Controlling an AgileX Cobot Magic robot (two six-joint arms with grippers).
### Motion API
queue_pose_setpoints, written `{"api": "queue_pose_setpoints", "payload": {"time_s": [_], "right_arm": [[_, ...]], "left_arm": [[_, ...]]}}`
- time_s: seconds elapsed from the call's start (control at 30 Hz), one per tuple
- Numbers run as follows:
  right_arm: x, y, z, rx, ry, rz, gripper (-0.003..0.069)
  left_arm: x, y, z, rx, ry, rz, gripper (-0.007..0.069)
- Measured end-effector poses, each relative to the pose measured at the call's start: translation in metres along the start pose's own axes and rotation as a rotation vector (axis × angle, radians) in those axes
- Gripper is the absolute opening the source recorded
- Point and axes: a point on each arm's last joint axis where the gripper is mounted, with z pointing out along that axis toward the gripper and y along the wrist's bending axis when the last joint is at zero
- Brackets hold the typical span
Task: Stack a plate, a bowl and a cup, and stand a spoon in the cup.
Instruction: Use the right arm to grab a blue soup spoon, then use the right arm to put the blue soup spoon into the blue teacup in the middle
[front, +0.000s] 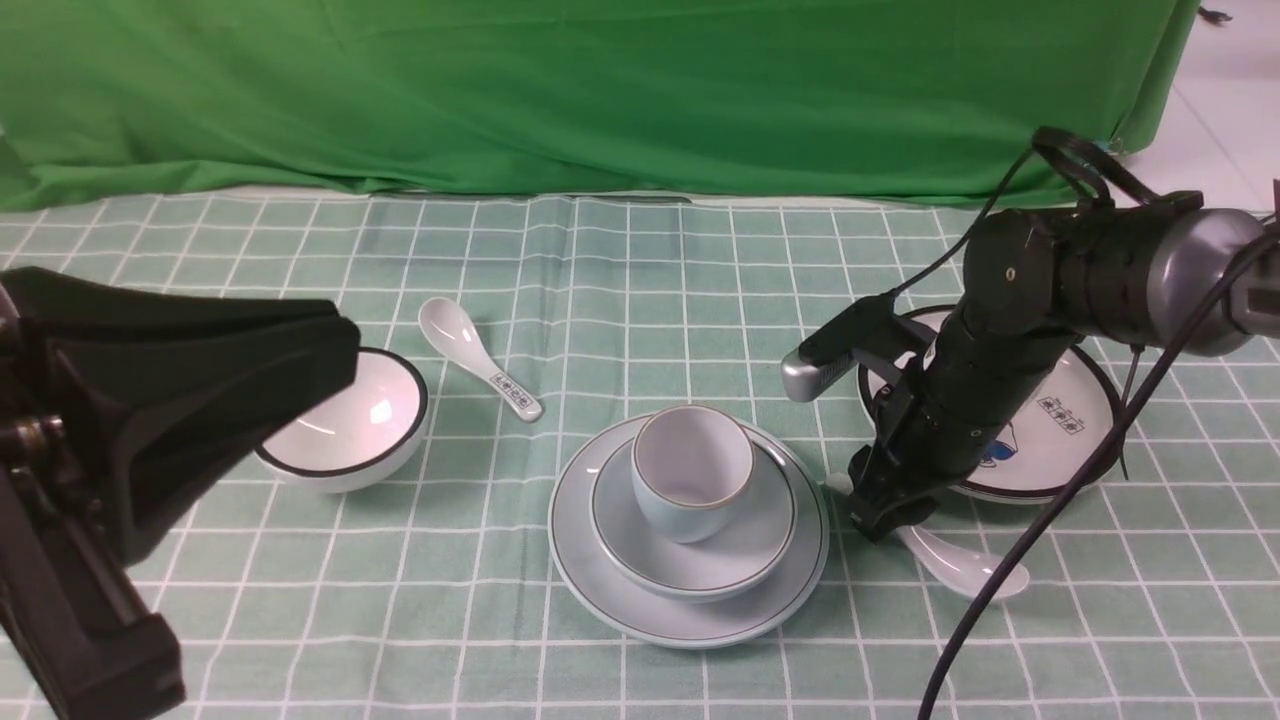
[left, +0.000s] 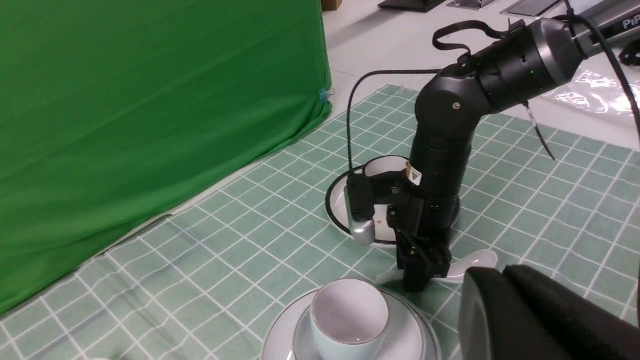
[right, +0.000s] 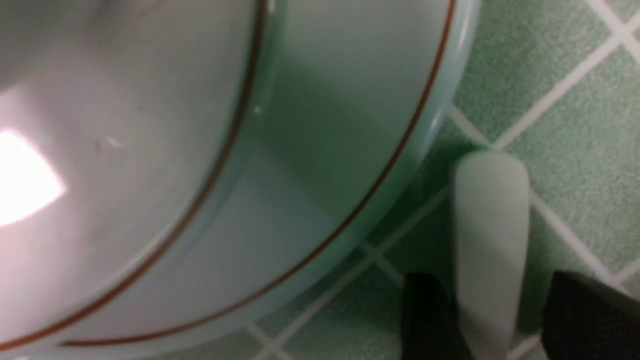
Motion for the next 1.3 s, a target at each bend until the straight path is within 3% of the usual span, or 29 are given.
{"api": "queue_pose_setpoints", "payload": {"time_s": [0.13, 0.23, 0.33, 0.6, 0.7, 0.8, 0.9, 1.03, 1.13, 1.3], "right_arm": [[-0.001, 0.0, 0.001, -0.002, 0.003, -0.009, 0.0358], [-0.001, -0.001, 0.001, 0.0, 0.004, -0.008, 0.0295], [0.001, 0.001, -0.001, -0.016, 0.023, 0.009, 0.0161], [0.012, 0.021, -0.069, -0.025, -0.002, 0.08, 0.0166], [0.018, 0.043, -0.105, 0.009, -0.148, 0.073, 0.0166], [0.029, 0.084, -0.128, 0.062, -0.495, 0.076, 0.0166], [0.037, 0.108, -0.124, 0.155, -0.818, 0.11, 0.0166], [0.04, 0.133, -0.107, 0.225, -1.058, 0.098, 0.0166], [0.036, 0.15, -0.098, 0.225, -1.235, 0.05, 0.0166], [0.023, 0.153, -0.084, 0.183, -1.404, 0.086, 0.0166]], "left_arm": [[0.0, -0.001, 0.0, 0.007, -0.001, -0.014, 0.001], [0.001, -0.001, 0.0, 0.012, 0.003, -0.02, 0.001], [0.002, -0.002, 0.0, 0.022, 0.019, -0.027, 0.001], [0.005, -0.003, 0.0, 0.035, 0.045, -0.024, 0.001], [0.005, -0.003, 0.0, 0.035, 0.046, -0.02, 0.001], [0.005, -0.003, 0.0, 0.035, 0.046, -0.02, 0.001], [0.005, -0.003, 0.0, 0.036, 0.047, -0.02, 0.001], [0.005, -0.003, 0.0, 0.036, 0.049, -0.02, 0.001], [0.005, -0.003, 0.0, 0.036, 0.049, -0.02, 0.001], [0.006, -0.004, 0.0, 0.038, 0.053, -0.019, 0.001]]}}
